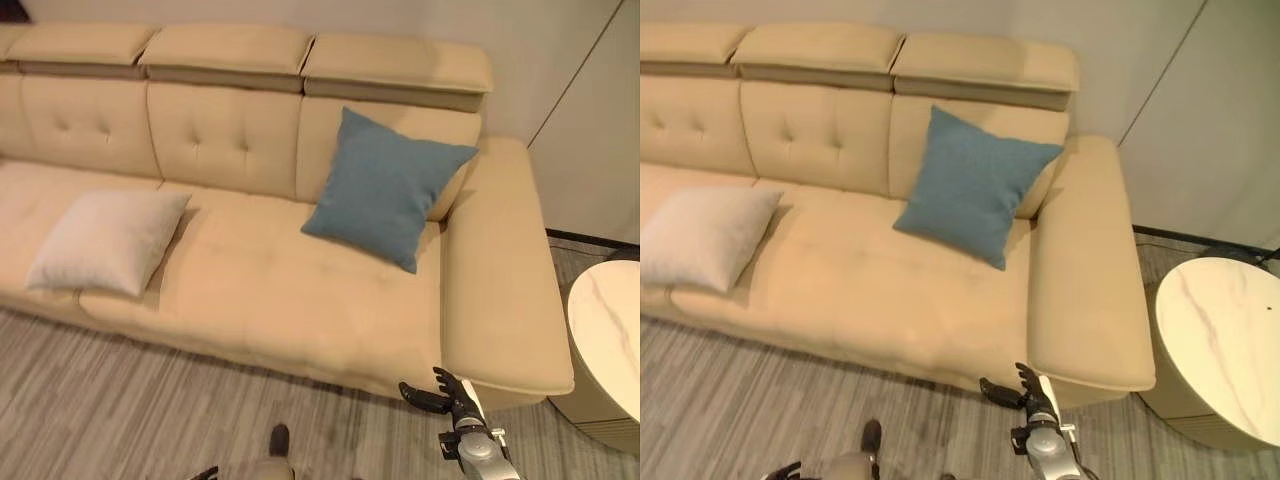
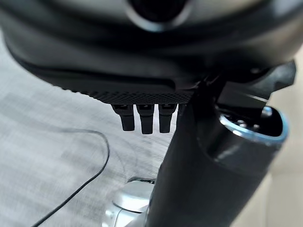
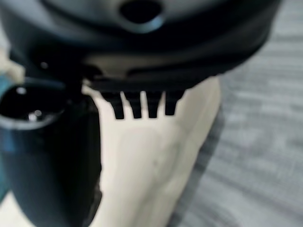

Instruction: Pick up all the scattered cushions and arrange them neatly on the sofa.

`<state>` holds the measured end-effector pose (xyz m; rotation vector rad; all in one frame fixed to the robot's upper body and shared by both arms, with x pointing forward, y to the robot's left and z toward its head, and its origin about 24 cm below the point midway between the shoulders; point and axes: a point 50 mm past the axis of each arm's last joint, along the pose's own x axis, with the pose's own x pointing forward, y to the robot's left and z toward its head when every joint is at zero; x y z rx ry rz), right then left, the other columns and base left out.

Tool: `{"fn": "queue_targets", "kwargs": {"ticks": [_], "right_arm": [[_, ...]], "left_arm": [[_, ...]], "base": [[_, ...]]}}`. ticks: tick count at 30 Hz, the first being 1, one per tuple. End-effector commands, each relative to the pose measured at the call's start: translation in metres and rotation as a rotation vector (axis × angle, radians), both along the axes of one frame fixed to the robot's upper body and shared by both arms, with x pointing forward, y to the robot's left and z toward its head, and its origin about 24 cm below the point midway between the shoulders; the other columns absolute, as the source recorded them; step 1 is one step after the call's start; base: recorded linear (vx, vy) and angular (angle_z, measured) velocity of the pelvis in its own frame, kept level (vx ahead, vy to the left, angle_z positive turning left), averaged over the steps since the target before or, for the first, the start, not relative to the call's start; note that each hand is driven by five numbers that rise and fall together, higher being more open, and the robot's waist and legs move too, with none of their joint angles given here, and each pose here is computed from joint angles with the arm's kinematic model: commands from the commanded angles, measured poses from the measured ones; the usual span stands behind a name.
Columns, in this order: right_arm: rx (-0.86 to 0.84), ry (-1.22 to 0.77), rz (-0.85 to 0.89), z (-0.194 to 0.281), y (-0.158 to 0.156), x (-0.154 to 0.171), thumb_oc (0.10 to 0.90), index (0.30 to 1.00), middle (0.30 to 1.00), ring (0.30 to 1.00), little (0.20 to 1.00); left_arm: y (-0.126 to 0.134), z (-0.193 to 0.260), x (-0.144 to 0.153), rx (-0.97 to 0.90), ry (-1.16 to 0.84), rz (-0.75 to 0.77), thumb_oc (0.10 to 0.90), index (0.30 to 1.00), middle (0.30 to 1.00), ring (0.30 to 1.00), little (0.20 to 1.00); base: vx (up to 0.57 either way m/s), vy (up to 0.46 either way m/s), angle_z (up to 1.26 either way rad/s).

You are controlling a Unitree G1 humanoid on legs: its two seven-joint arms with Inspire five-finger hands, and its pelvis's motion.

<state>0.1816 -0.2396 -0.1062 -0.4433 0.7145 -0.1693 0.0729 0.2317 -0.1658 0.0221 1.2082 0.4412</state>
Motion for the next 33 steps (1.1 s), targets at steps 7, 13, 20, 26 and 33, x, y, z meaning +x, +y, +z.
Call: {"fn": "queue_targets", "kwargs": {"ticks": [7, 13, 20, 26, 33], "right_arm": [[-0.045, -0.013, 0.086, 0.001, 0.001, -0.005, 0.800, 0.900, 0.900, 0.900, 0.900], [-0.033, 0.009, 0.159, -0.003, 0.015, -0.001, 0.800, 0.900, 0.900, 0.900, 0.900], [-0.086, 0.034, 0.436, -0.003, 0.051, 0.016, 0.800, 0.900, 0.900, 0.900, 0.900], [-0.058, 0.029, 0.526, -0.001, 0.070, 0.021, 0.800, 0.900, 0.900, 0.900, 0.900], [-0.062, 0.026, 0.527, -0.001, 0.066, 0.013, 0.800, 0.900, 0.900, 0.900, 0.900]], "left_arm": [[0.012, 0.002, -0.005, 0.041, 0.000, 0.088, 0.800, 0.900, 0.900, 0.900, 0.900], [0.005, 0.002, 0.004, 0.031, -0.019, 0.067, 0.800, 0.900, 0.900, 0.900, 0.900], [0.000, 0.001, 0.009, 0.027, -0.011, -0.035, 0.800, 0.900, 0.900, 0.900, 0.900], [0.016, 0.002, -0.008, 0.067, 0.101, -0.135, 0.800, 0.900, 0.900, 0.900, 0.900], [0.018, 0.005, 0.007, 0.082, 0.076, -0.192, 0.800, 0.900, 0.900, 0.900, 0.900]], "base": [[-0.21, 0.118, 0.79], [-0.03, 0.222, 1.11], [0.05, 0.441, 1.17], [0.09, 0.410, 0.36], [0.28, 0.157, 0.74]]}}
